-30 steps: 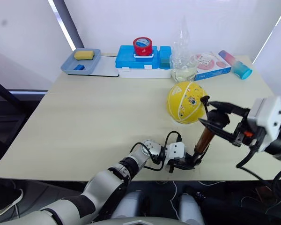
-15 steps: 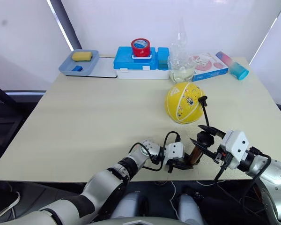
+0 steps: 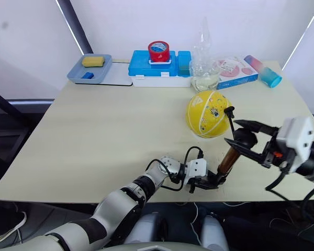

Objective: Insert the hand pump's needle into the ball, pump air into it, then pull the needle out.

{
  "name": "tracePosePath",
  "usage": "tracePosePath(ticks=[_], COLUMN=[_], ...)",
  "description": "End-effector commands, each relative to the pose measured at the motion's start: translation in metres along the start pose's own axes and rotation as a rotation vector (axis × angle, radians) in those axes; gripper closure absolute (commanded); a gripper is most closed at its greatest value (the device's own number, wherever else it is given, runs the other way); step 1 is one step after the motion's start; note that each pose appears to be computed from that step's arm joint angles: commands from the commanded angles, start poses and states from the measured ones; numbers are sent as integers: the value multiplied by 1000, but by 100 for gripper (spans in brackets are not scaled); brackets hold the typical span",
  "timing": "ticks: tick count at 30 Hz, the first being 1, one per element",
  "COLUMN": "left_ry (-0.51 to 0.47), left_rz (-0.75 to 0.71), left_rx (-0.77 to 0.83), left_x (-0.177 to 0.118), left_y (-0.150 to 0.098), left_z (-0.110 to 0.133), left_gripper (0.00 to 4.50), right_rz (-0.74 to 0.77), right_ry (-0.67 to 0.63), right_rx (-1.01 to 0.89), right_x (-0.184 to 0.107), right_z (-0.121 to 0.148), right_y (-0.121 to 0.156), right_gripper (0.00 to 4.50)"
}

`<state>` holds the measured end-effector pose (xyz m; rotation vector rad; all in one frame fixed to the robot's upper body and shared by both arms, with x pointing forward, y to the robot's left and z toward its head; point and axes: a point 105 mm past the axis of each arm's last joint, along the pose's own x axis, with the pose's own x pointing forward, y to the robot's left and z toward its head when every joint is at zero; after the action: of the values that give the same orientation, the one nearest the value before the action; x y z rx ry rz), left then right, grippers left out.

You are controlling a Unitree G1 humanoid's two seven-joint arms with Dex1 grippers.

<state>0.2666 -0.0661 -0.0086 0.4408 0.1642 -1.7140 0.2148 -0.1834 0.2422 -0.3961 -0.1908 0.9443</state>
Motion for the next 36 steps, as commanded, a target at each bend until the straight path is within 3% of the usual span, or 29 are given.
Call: tracePosePath(ticks=[1,4,7,17,26,29,36], left_ry=[70,70,71,72,75,73,76], left_rz=[-60,-63,-62,-60,-53,-55,-56], left_rx=[-40,-40,-38,-40,-41,-42,-40], left_x=[1,0,0,0,-1,-1,-1], left_y=[-17,-18,-17,-16,-15,-16,-16], left_z=[-21,-21,-20,-20,-21,-21,-21], left_gripper=[339,339,339,339,339,339,339], right_rz=[-38,-46,-28,43,8,-5,-33], right_ry=[-47,-53,-35,178,200,164,72], right_rx=[-81,-95,-74,60,177,157,29], right_x=[-11,-15,-12,-4,3,6,-1], right_z=[39,54,51,-49,-120,-115,-58], right_y=[-11,-16,-13,23,50,49,21], right_gripper=[258,258,258,259,259,259,259])
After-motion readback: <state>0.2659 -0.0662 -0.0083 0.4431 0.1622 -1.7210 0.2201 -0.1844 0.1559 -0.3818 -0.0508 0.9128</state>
